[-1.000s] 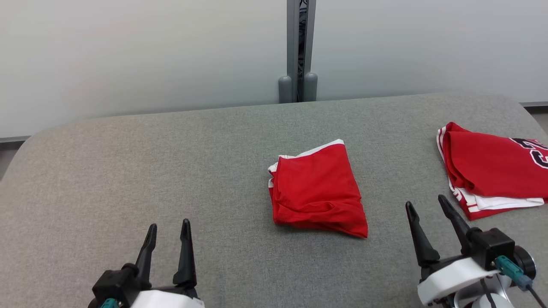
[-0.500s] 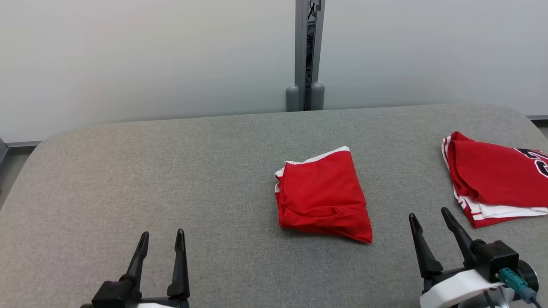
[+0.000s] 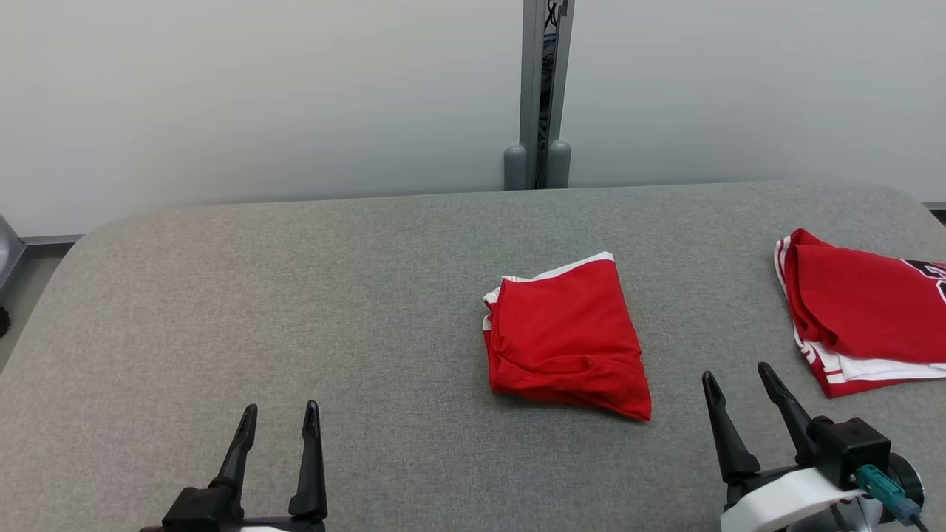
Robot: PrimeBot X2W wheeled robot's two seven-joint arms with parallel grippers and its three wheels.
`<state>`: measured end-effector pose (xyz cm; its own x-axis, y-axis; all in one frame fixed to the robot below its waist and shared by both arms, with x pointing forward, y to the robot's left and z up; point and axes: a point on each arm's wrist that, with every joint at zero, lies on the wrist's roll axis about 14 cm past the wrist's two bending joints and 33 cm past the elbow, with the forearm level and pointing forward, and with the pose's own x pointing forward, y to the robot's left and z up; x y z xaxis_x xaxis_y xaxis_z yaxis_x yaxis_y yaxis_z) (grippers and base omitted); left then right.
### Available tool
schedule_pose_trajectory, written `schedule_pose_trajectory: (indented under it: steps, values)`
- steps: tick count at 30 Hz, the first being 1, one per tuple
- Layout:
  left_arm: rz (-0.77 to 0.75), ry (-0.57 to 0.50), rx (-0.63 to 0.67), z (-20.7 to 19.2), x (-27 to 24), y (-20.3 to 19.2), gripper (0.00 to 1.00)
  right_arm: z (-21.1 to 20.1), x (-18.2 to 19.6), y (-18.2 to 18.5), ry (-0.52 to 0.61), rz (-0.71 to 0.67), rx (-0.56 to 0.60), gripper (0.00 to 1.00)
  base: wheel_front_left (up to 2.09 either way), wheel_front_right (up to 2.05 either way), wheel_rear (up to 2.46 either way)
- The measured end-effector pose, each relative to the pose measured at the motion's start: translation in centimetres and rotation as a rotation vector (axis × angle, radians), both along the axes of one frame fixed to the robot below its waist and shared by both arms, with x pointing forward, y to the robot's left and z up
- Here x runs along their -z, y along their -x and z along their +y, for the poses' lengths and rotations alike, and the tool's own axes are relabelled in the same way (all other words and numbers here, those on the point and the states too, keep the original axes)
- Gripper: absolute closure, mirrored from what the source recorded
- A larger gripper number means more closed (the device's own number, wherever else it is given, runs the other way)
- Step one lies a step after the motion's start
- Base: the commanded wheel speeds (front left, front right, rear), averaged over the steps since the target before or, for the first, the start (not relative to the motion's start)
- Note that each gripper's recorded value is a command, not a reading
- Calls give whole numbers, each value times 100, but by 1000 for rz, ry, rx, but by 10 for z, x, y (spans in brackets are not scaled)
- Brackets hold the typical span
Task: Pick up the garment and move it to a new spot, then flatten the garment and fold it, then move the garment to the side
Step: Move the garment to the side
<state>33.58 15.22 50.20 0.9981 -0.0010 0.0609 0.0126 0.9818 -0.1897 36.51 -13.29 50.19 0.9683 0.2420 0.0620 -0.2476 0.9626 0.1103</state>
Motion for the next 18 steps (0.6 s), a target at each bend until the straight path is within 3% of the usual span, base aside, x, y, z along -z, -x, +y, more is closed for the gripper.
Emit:
schedule_pose_trajectory:
  steps: [5, 12, 18]
  values:
    - [12, 0, -1, 0, 4, 1, 0, 8, 5, -4, -29, 22, -17, 0, 0, 0, 0]
    - [30, 2, 10, -3, 9, 0, 0, 23, -2, -33, -164, 50, -38, 0, 0, 0, 0]
    - [45, 6, 13, -4, 14, 1, 0, 19, 20, -63, -155, 156, -31, 0, 0, 0, 0]
